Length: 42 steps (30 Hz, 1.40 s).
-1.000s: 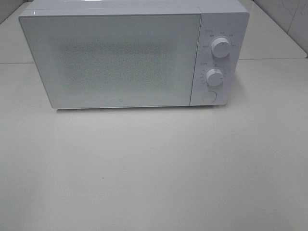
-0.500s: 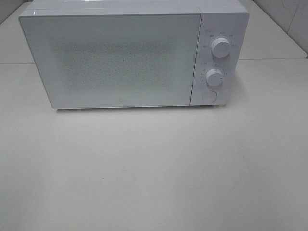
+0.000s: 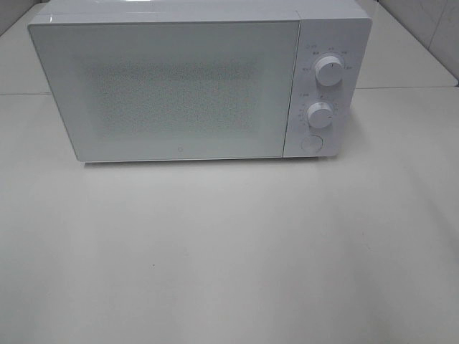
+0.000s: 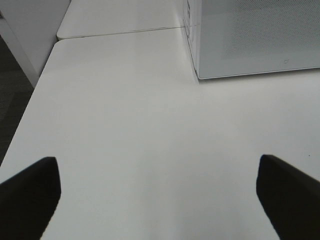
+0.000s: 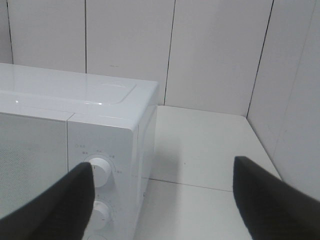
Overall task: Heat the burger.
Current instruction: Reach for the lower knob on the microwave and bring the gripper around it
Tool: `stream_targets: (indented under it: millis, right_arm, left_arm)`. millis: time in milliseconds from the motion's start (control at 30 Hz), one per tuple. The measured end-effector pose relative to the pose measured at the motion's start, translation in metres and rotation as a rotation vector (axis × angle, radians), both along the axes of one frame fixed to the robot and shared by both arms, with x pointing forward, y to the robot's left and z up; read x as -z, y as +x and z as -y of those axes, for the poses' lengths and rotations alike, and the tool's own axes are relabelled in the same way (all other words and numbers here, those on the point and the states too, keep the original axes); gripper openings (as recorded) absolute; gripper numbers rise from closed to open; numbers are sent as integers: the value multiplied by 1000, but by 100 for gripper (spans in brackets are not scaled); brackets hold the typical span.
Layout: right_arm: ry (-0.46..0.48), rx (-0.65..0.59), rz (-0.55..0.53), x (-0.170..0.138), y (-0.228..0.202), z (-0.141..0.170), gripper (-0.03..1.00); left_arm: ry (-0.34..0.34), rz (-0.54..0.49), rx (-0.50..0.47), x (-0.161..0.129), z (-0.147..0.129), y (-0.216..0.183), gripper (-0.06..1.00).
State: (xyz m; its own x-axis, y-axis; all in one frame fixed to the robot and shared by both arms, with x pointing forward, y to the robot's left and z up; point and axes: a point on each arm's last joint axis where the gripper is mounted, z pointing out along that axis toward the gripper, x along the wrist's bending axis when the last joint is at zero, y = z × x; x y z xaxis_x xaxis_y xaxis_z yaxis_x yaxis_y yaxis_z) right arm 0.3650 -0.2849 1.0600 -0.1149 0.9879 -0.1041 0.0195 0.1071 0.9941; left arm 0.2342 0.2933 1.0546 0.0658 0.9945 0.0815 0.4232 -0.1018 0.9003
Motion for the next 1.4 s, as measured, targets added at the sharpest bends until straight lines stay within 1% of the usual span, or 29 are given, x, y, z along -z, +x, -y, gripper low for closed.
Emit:
stream_targets:
  millis: [33, 67, 133, 167, 233, 267, 333, 467, 533, 567, 600, 633, 667, 700, 833, 900, 933, 1000, 1067, 1100, 1133, 1167, 1200, 1233, 1267, 1300, 1367, 1400]
  right_arm:
    - [11, -5, -10, 6, 12, -2, 76]
    - [11, -5, -10, 6, 12, -2, 76]
    - [23, -9, -35, 15, 29, -4, 76]
    - [23, -9, -35, 15, 29, -4, 76]
    - [32, -14, -25, 20, 43, -6, 76]
    - [32, -14, -25, 20, 43, -6, 76]
    - [42, -21, 10, 24, 54, -7, 76]
    - [49, -29, 41, 29, 62, -9, 76]
    - [56, -36, 57, 41, 67, -10, 76]
    - [56, -36, 57, 41, 67, -10, 76]
    - [60, -40, 56, 52, 69, -10, 76]
    - [60, -40, 56, 52, 69, -10, 76]
    - [66, -45, 54, 65, 71, -11, 76]
    - [69, -47, 54, 71, 71, -11, 76]
    - [53, -45, 40, 83, 74, -12, 76]
    - [43, -46, 24, 89, 77, -15, 76]
    - [36, -53, 4, 95, 77, -21, 76]
    - [34, -51, -4, 97, 77, -25, 76]
    - [33, -62, -54, 108, 76, -40, 76]
    - [33, -62, -54, 108, 76, -40, 76]
    - [43, -59, -101, 117, 75, -48, 76]
    - [46, -56, -129, 123, 75, -53, 76]
    - [46, -56, -129, 123, 75, -53, 76]
    - [45, -44, -182, 134, 74, -59, 76]
    - [44, -40, -201, 138, 74, -63, 76]
    - [44, -40, -201, 138, 74, -63, 76]
    - [53, -26, -234, 147, 81, -78, 76]
    - [53, -26, -234, 147, 81, -78, 76]
  left_arm:
    - [0, 0, 0, 0, 0, 0, 99]
    - [0, 0, 0, 0, 0, 0, 99]
    - [0, 0, 0, 0, 0, 0, 99]
    - [0, 0, 0, 0, 0, 0, 99]
    - [0, 0, 0, 0, 0, 0, 99]
    - [0, 0, 0, 0, 0, 0, 99]
    - [0, 0, 0, 0, 0, 0, 99]
    - [0, 0, 0, 0, 0, 0, 99]
    - [0, 0, 0, 0, 0, 0, 99]
    - [0, 0, 0, 0, 0, 0, 99]
    - [0, 0, 0, 0, 0, 0, 99]
    - [0, 0, 0, 0, 0, 0, 99]
    - [1, 0, 0, 0, 0, 0, 99]
    - [1, 0, 0, 0, 0, 0, 99]
    - [2, 0, 1, 0, 0, 0, 99]
    - [2, 0, 1, 0, 0, 0, 99]
    - [2, 0, 1, 0, 0, 0, 99]
    - [2, 0, 1, 0, 0, 0, 99]
    - [2, 0, 1, 0, 0, 0, 99]
    - [2, 0, 1, 0, 0, 0, 99]
    - [2, 0, 1, 0, 0, 0, 99]
    - [2, 0, 1, 0, 0, 0, 99]
    - [2, 0, 1, 0, 0, 0, 99]
    - [2, 0, 1, 0, 0, 0, 99]
    - [2, 0, 1, 0, 0, 0, 99]
    - [2, 0, 1, 0, 0, 0, 99]
    - [2, 0, 1, 0, 0, 0, 99]
    - [2, 0, 1, 0, 0, 0, 99]
